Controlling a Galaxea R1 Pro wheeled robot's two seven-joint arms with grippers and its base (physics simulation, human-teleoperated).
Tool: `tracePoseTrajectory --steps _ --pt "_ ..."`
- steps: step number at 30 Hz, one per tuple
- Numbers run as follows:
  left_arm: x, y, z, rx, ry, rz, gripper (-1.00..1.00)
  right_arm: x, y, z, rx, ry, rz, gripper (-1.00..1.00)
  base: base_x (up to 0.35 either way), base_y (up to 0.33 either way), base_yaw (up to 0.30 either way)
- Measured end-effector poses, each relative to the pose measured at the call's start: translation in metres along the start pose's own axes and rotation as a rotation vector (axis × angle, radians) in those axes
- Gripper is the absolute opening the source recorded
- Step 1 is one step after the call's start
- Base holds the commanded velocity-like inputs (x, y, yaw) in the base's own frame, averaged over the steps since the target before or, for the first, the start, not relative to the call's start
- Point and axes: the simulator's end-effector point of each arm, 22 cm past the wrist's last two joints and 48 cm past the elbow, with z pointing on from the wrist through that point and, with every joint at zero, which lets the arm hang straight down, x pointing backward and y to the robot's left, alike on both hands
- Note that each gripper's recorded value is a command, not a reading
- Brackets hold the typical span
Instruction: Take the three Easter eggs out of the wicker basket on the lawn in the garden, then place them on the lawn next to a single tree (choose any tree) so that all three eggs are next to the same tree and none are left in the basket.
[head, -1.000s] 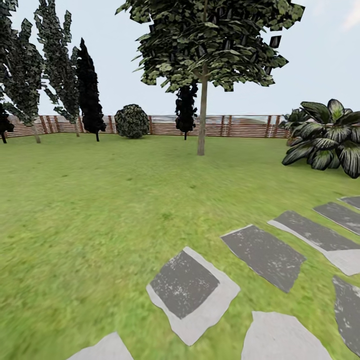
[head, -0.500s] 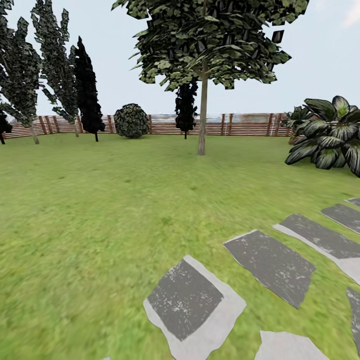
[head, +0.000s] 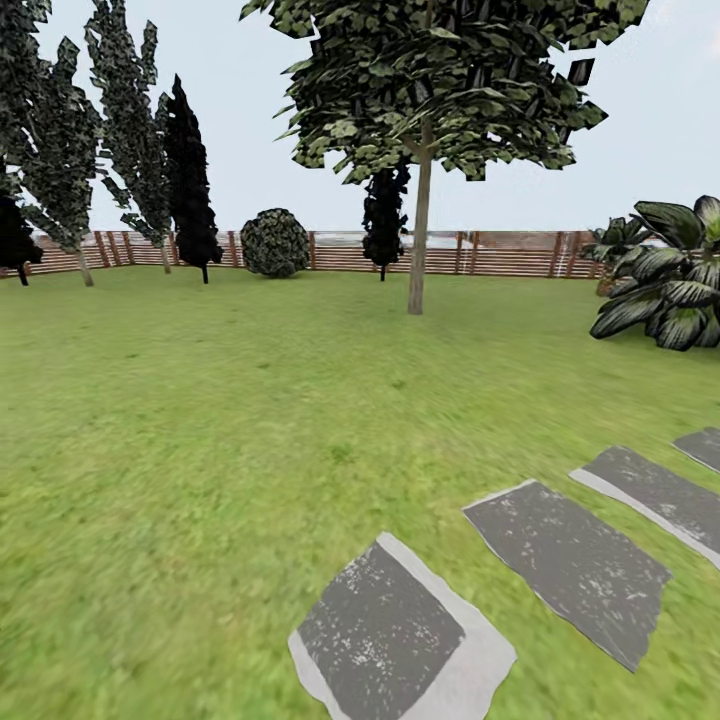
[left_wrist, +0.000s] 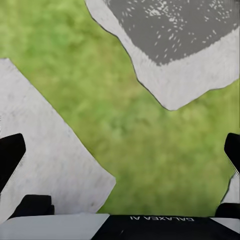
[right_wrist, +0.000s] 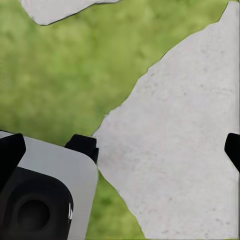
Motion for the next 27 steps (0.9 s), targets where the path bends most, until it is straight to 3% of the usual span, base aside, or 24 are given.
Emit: tracePoseTrajectory --steps 27 --pt "0.0 0.0001 0.0 0.0 0.0 0.0 1.0 0.0 0.0 0.0 0.0 0.0 0.0 1.0 0.335 0.0 0.191"
